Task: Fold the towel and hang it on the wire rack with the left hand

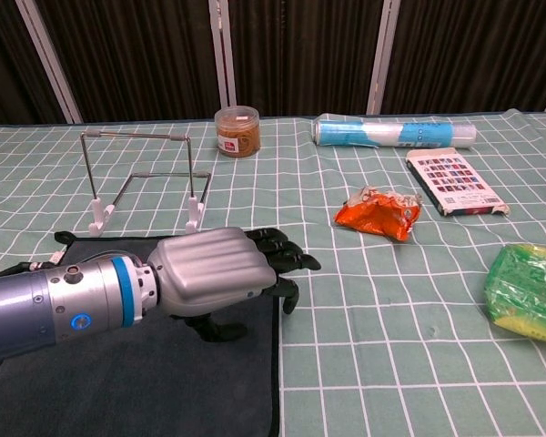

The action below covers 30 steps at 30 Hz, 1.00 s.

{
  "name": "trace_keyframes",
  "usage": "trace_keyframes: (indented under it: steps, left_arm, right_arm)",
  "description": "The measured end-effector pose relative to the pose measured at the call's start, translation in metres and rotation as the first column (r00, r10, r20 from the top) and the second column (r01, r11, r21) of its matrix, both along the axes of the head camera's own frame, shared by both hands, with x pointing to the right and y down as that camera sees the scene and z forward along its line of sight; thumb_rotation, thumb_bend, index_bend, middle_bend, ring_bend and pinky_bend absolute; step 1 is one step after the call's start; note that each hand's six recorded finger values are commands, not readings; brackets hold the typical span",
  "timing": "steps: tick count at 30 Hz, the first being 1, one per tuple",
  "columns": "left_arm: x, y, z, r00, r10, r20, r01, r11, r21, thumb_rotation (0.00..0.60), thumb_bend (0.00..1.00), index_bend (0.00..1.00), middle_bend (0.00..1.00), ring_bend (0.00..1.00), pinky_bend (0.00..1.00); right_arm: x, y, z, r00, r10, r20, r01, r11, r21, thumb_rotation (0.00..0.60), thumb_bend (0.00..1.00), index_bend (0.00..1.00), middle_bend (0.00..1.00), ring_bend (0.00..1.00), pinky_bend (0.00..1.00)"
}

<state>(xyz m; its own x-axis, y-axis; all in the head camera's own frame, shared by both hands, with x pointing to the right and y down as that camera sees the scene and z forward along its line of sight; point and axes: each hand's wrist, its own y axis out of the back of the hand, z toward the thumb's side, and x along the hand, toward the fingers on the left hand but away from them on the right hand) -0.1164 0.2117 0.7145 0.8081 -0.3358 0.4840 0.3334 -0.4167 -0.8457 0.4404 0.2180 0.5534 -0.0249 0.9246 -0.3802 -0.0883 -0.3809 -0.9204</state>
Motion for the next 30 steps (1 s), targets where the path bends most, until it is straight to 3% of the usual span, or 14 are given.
trace_keyframes:
  steps: [30]
  left_arm:
    - [0.0000,-0.0017,0.0023,1.000,-0.006,0.012,0.006,1.000,0.007,0.600,0.44,0.44,0.00,0.00,0.00]
  right_arm:
    - [0.0014,-0.0005,-0.0003,1.000,0.003,-0.006,-0.003,1.000,-0.002,0.600,0.00,0.00,0.00,0.00,0.00]
